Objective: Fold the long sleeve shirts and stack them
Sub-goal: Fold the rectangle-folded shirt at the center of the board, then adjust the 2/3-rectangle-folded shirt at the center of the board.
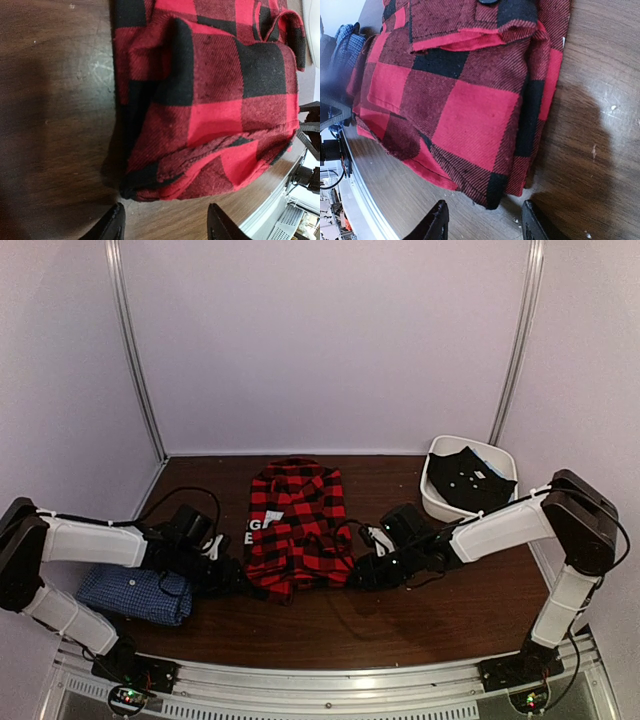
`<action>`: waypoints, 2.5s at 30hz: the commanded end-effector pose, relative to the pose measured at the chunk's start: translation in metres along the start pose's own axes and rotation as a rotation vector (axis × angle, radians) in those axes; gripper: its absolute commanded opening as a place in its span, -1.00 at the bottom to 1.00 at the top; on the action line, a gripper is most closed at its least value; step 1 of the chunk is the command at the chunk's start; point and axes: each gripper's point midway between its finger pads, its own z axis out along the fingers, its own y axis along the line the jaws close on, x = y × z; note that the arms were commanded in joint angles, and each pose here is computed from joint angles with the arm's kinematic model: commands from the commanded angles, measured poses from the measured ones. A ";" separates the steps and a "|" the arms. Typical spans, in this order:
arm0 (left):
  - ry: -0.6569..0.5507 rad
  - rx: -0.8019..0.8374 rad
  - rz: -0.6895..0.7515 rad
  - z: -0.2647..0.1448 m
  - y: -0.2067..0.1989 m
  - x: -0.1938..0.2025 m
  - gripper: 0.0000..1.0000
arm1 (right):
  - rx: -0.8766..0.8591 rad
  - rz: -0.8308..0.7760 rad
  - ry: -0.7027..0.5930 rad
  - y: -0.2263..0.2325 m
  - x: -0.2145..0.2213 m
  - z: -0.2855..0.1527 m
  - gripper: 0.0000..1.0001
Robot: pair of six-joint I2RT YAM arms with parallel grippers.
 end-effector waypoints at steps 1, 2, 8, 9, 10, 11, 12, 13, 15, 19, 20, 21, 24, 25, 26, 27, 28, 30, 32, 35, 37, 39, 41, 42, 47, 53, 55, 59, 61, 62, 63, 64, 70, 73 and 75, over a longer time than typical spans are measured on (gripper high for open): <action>-0.053 0.036 0.009 -0.001 -0.012 -0.010 0.13 | -0.017 -0.009 -0.038 0.008 -0.007 -0.004 0.02; -0.057 0.039 0.011 -0.001 -0.013 -0.011 0.11 | -0.014 -0.010 -0.041 0.007 -0.007 -0.004 0.02; -0.066 0.077 0.026 -0.003 -0.025 -0.016 -0.08 | -0.030 -0.008 -0.042 0.011 -0.012 0.003 -0.01; -0.067 0.083 0.032 -0.004 -0.027 -0.017 -0.14 | -0.034 -0.010 -0.044 0.013 -0.013 0.003 -0.05; -0.071 0.090 0.036 -0.005 -0.030 -0.019 -0.19 | -0.037 -0.012 -0.048 0.015 -0.014 0.002 -0.09; -0.072 0.097 0.041 -0.006 -0.032 -0.019 -0.25 | -0.040 -0.014 -0.051 0.017 -0.016 0.001 -0.13; -0.072 0.106 0.046 -0.007 -0.035 -0.019 -0.32 | -0.044 -0.018 -0.054 0.019 -0.018 0.000 -0.17; -0.072 0.113 0.049 -0.008 -0.037 -0.020 -0.38 | -0.041 -0.020 -0.054 0.019 -0.019 0.000 -0.20; -0.070 0.125 0.050 -0.010 -0.041 -0.020 -0.52 | -0.044 -0.026 -0.054 0.022 -0.020 0.000 -0.33; -0.079 0.155 0.055 -0.015 -0.051 -0.024 -0.74 | -0.051 -0.036 -0.053 0.026 -0.023 -0.002 -0.61; -0.082 0.161 0.057 -0.017 -0.053 -0.025 -0.79 | -0.050 -0.041 -0.054 0.027 -0.025 -0.002 -0.70; -0.087 0.168 0.058 -0.019 -0.056 -0.027 -0.80 | -0.045 -0.046 -0.054 0.027 -0.026 -0.002 -0.75; -0.100 0.190 0.064 -0.023 -0.065 -0.033 -0.81 | -0.043 -0.066 -0.062 0.032 -0.033 -0.002 -0.88; -0.107 0.196 0.068 -0.024 -0.069 -0.036 -0.82 | -0.043 -0.076 -0.073 0.034 -0.038 -0.002 -0.91; -0.112 0.201 0.072 -0.024 -0.072 -0.039 -0.82 | -0.031 -0.077 -0.069 0.033 -0.039 -0.002 -0.94; -0.115 0.203 0.074 -0.024 -0.075 -0.043 -0.83 | -0.024 -0.085 -0.073 0.034 -0.043 -0.002 -0.95; -0.120 0.204 0.077 -0.024 -0.077 -0.047 -0.83 | -0.015 -0.090 -0.079 0.033 -0.048 -0.002 -0.97; -0.124 0.207 0.087 -0.023 -0.083 -0.054 -0.85 | -0.010 -0.097 -0.079 0.034 -0.054 0.000 -1.00; -0.124 0.209 0.092 -0.020 -0.086 -0.059 -0.86 | -0.023 -0.104 -0.073 0.037 -0.056 0.001 -1.00; -0.118 0.211 0.090 -0.017 -0.086 -0.060 -0.88 | -0.035 -0.102 -0.043 0.037 -0.049 0.005 -1.00; -0.111 0.209 0.084 -0.014 -0.083 -0.058 -0.88 | -0.039 -0.097 -0.045 0.034 -0.043 0.004 -1.00; -0.104 0.207 0.075 -0.011 -0.080 -0.055 -0.89 | -0.038 -0.094 -0.040 0.031 -0.037 0.002 -1.00; -0.100 0.214 0.070 -0.010 -0.079 -0.053 -0.89 | -0.025 -0.096 -0.042 0.027 -0.034 0.001 -0.98; -0.099 0.214 0.067 -0.009 -0.079 -0.053 -0.89 | -0.024 -0.100 -0.038 0.026 -0.032 0.001 -0.94; -0.094 0.210 0.064 -0.007 -0.076 -0.051 -0.90 | -0.001 -0.127 -0.041 0.023 -0.030 -0.008 -0.45; -0.084 0.213 0.057 -0.003 -0.075 -0.050 -0.91 | 0.087 -0.126 -0.118 0.008 -0.054 -0.021 -0.24; -0.084 0.211 0.057 -0.003 -0.075 -0.050 -0.91 | 0.095 -0.127 -0.143 0.007 -0.062 -0.025 -0.26; -0.084 0.214 0.056 -0.002 -0.075 -0.050 -0.91 | 0.139 -0.140 -0.167 0.000 -0.075 -0.020 -0.29; -0.082 0.217 0.054 -0.001 -0.075 -0.050 -0.91 | 0.154 -0.148 -0.162 -0.001 -0.079 -0.012 -0.37; -0.080 0.218 0.054 -0.001 -0.075 -0.050 -0.91 | 0.163 -0.152 -0.157 -0.002 -0.081 -0.009 -0.39; -0.079 0.220 0.055 -0.001 -0.076 -0.050 -0.91 | 0.172 -0.156 -0.157 -0.003 -0.083 -0.006 -0.41; -0.080 0.221 0.056 -0.001 -0.076 -0.050 -0.91 | 0.180 -0.161 -0.158 -0.004 -0.084 -0.004 -0.43; -0.079 0.217 0.057 -0.001 -0.075 -0.050 -0.91 | 0.209 -0.167 -0.150 -0.012 -0.083 0.003 -0.45; -0.076 0.216 0.054 0.001 -0.075 -0.050 -0.92 | 0.208 -0.166 -0.137 -0.015 -0.081 0.008 -0.45; -0.077 0.221 0.056 0.001 -0.076 -0.051 -0.92 | 0.209 -0.168 -0.139 -0.015 -0.083 0.012 -0.44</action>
